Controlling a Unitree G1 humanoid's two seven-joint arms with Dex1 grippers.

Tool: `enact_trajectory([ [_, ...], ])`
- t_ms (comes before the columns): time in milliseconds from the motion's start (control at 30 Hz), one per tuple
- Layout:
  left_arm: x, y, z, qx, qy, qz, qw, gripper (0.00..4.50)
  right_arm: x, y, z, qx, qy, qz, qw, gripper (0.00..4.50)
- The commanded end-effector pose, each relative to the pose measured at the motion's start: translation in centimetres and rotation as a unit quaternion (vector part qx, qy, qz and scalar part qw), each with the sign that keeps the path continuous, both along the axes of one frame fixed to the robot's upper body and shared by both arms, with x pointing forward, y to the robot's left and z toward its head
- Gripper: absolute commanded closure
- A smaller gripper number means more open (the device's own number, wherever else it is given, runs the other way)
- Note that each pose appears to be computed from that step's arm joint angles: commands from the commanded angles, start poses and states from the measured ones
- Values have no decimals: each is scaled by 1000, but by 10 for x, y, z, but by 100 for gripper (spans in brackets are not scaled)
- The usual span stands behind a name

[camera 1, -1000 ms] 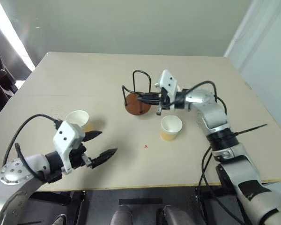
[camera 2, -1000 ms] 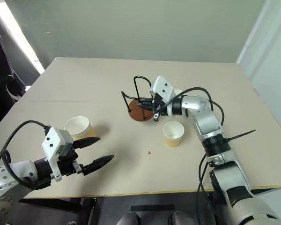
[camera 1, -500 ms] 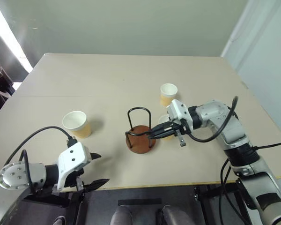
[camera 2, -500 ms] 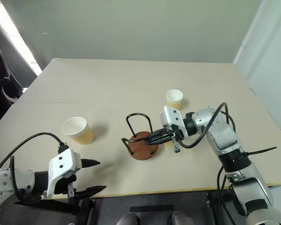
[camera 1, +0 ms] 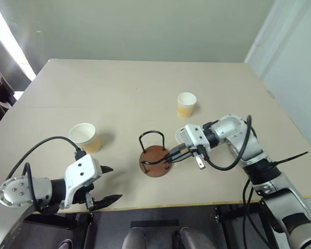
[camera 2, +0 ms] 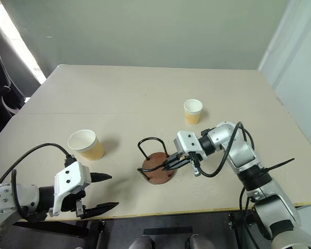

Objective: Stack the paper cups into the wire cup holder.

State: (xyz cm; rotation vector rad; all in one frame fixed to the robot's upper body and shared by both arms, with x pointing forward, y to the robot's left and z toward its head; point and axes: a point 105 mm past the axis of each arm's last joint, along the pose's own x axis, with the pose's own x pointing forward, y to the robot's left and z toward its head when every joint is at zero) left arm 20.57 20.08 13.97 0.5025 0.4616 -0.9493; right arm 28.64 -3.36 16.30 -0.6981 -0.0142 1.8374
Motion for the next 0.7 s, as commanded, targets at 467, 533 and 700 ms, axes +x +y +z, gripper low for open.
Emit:
enact_trajectory([
  [467, 3, -1, 44, -53, -67, -2, 996, 0, 1, -26, 51, 26, -18, 2, 999, 4],
  [533, 0, 4, 44, -55, -63, 1, 996, 0, -3, -40, 71, 40, -11, -9, 999, 4],
  [700, -5, 12, 56, -82, -80, 2, 993, 0, 4, -65, 89, 23, -50, -73, 996, 4],
])
